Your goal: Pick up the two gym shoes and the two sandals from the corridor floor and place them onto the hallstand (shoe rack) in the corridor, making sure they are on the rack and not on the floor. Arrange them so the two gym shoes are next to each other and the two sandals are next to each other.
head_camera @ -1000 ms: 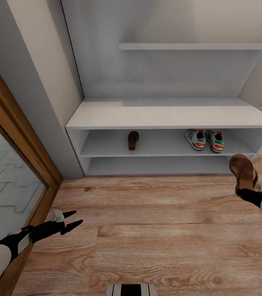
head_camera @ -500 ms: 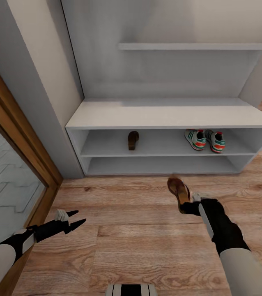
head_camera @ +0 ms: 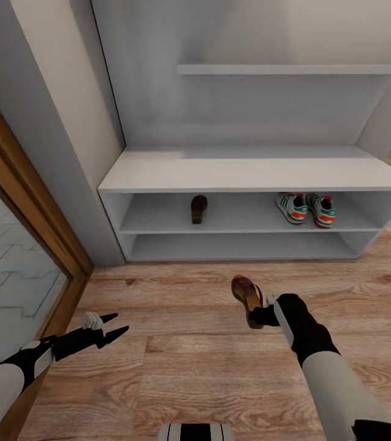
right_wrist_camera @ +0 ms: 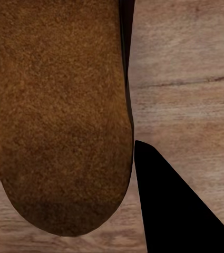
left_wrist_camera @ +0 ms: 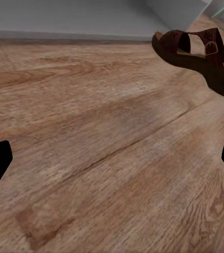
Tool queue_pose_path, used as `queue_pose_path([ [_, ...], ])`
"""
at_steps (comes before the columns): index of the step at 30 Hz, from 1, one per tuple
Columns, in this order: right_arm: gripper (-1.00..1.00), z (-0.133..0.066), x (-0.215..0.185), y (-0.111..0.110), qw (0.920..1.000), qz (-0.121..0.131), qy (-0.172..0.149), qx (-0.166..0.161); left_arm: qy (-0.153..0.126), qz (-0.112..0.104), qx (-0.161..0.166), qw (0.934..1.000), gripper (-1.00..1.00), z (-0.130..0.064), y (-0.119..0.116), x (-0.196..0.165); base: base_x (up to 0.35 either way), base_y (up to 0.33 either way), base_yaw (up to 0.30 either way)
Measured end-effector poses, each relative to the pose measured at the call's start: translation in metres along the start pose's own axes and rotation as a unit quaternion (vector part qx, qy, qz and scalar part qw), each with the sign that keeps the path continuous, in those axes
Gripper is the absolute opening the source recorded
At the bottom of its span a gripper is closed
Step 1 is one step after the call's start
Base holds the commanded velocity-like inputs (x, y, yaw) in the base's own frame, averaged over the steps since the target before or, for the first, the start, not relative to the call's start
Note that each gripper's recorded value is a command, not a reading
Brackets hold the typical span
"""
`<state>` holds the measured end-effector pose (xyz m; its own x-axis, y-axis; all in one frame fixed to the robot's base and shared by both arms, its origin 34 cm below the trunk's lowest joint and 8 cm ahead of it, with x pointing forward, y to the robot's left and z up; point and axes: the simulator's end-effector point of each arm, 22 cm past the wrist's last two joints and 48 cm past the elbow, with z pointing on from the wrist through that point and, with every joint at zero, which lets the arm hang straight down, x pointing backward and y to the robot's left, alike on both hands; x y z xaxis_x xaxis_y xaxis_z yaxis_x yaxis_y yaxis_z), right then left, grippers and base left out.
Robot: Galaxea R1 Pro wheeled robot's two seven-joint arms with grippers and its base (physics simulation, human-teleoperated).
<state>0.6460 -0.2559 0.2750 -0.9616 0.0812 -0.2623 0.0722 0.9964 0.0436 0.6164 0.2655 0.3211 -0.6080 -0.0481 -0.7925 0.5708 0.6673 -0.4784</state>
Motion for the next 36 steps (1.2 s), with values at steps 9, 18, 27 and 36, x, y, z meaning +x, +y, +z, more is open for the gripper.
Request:
queue_pose_path([
  [9,-1.00,-0.003,-0.007,0.010,1.0000,-0.002,-0.006,-0.004,-0.002,-0.002,0.006,1.0000,1.00,0.007,-0.006,0.000,0.000,0.000,0.000],
  [18,-1.00,-0.031,-0.052,0.010,0.9977,-0.001,-0.068,-0.004,-0.002,-0.002,0.006,1.0000,1.00,0.007,-0.006,0.000,0.000,0.000,0.000],
  [27,-1.00,-0.072,-0.101,0.009,0.9900,0.000,-0.141,-0.004,-0.002,-0.003,0.006,1.0000,1.00,0.007,-0.006,0.000,0.000,0.000,0.000],
  [36,-1.00,-0.086,-0.115,0.010,0.9864,0.000,-0.164,-0.005,-0.002,-0.003,0.007,1.0000,1.00,0.008,-0.007,0.001,0.000,0.000,0.000],
])
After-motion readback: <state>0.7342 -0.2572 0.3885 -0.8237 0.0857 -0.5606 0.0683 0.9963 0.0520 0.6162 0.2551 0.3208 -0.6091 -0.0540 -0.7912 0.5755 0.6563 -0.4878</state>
